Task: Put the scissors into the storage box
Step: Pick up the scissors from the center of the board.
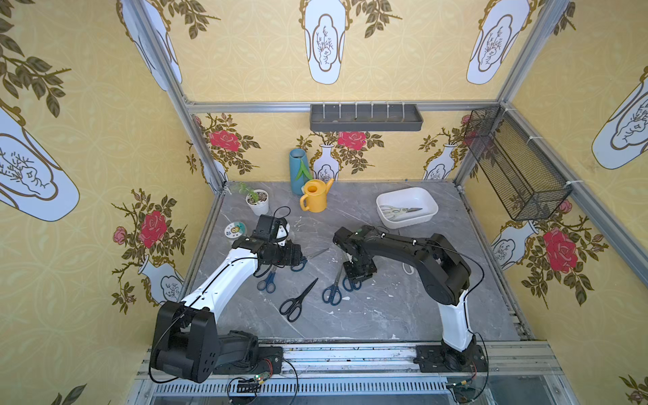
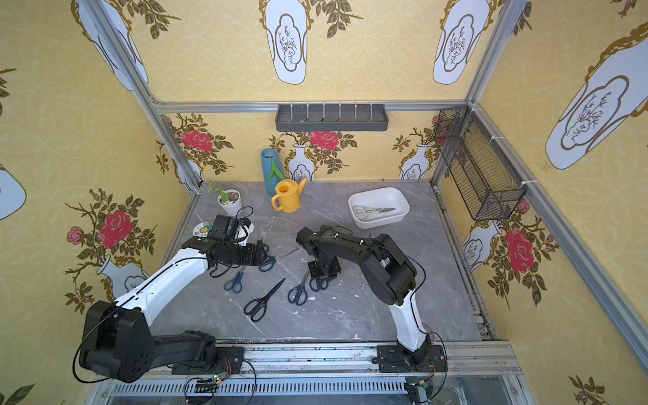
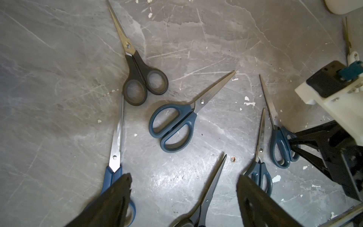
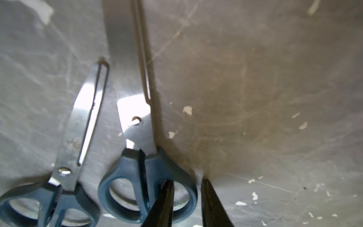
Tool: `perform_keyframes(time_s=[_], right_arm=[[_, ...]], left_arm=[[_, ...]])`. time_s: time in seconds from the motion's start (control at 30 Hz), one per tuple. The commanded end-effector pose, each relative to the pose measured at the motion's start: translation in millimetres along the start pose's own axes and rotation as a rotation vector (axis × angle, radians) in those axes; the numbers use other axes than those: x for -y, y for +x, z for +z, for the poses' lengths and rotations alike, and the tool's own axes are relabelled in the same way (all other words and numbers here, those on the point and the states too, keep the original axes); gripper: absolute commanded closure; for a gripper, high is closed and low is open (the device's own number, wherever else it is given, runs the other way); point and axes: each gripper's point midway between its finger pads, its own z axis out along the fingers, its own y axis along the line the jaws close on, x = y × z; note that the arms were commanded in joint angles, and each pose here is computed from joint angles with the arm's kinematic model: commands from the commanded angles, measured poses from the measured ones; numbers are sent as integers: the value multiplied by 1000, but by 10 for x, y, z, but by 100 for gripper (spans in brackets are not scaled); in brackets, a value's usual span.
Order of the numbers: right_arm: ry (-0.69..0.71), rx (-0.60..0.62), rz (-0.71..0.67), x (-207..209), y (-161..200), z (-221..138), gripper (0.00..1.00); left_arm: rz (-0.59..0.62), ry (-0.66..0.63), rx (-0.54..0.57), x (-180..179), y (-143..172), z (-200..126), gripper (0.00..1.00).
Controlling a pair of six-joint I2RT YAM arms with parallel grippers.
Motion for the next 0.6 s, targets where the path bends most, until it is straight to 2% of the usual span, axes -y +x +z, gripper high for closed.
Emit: perform_keyframes(time_s=[0.0,0.17,0.37,0.47,0.57], right_arm=[[29,-3,-13,62,-30,97,75],[24,6,-29,37,-88,77,91],[-5,92,-6,-9,-178,-490,100],[-66,150,69,-26,-244,-839,100],[-151,236,251,165,-460,-1215,100]], left_arm=[[10,2,6,1,-10,4,11],[9,1,2,-3,-13,24,11],[12,-2,4,-7,-28,30,11],[12,-2,5,-5,-39,30,11],[13,-2,8,-1,-57,26,11]])
